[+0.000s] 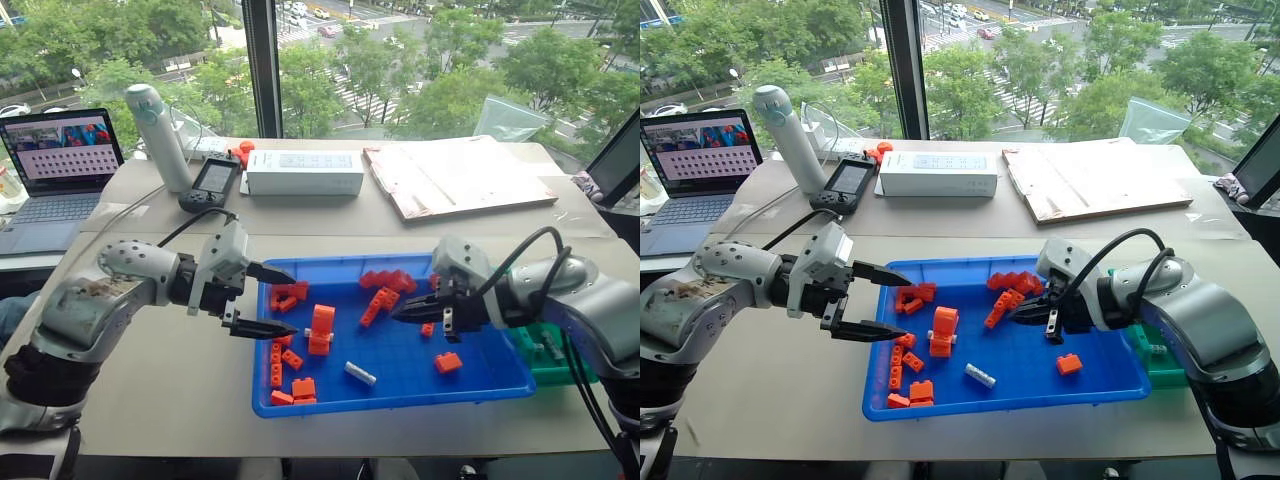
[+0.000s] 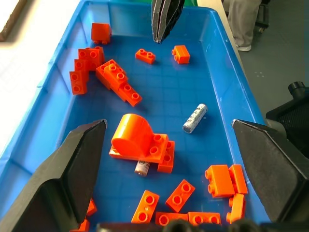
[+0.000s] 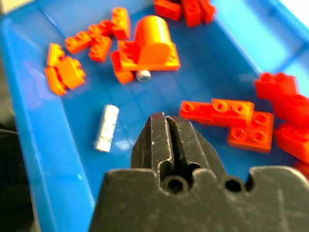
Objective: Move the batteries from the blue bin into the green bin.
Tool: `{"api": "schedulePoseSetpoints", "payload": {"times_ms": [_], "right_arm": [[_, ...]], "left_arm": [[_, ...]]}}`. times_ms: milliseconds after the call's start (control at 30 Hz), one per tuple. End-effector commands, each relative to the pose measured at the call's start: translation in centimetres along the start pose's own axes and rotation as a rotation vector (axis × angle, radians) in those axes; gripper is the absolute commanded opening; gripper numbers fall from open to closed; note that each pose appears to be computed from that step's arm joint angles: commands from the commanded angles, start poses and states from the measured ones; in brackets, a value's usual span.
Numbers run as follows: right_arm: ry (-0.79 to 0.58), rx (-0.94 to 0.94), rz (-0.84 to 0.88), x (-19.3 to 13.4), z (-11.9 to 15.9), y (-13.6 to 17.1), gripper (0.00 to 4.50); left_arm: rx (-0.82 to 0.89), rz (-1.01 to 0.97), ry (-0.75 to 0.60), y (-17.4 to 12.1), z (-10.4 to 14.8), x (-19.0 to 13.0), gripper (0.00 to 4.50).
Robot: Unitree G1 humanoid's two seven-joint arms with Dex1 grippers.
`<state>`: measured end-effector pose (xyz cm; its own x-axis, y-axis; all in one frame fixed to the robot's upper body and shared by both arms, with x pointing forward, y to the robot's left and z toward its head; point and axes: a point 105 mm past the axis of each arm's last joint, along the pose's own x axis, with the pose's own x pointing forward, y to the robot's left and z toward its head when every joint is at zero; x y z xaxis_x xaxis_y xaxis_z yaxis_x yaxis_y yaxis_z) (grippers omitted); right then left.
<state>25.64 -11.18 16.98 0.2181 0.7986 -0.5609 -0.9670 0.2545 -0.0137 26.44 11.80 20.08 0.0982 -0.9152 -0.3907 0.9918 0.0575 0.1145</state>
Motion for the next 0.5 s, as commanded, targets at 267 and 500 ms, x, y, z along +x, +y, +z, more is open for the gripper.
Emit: {"api": "schedulePoseSetpoints", "payload": {"times_ms": [267, 500], "right_arm": [[0.130, -0.124, 0.051, 5.2, -2.7, 2.7, 3.15], [0.213, -0.142, 0.032, 6.5, -4.9, 1.6, 3.15]], "left_arm": [[0.034, 0.004, 0.036, -0.4, 0.5, -1.2, 4.50], [0.028, 0.004, 0.043, -0.8, 0.5, -1.3, 4.50]]}}
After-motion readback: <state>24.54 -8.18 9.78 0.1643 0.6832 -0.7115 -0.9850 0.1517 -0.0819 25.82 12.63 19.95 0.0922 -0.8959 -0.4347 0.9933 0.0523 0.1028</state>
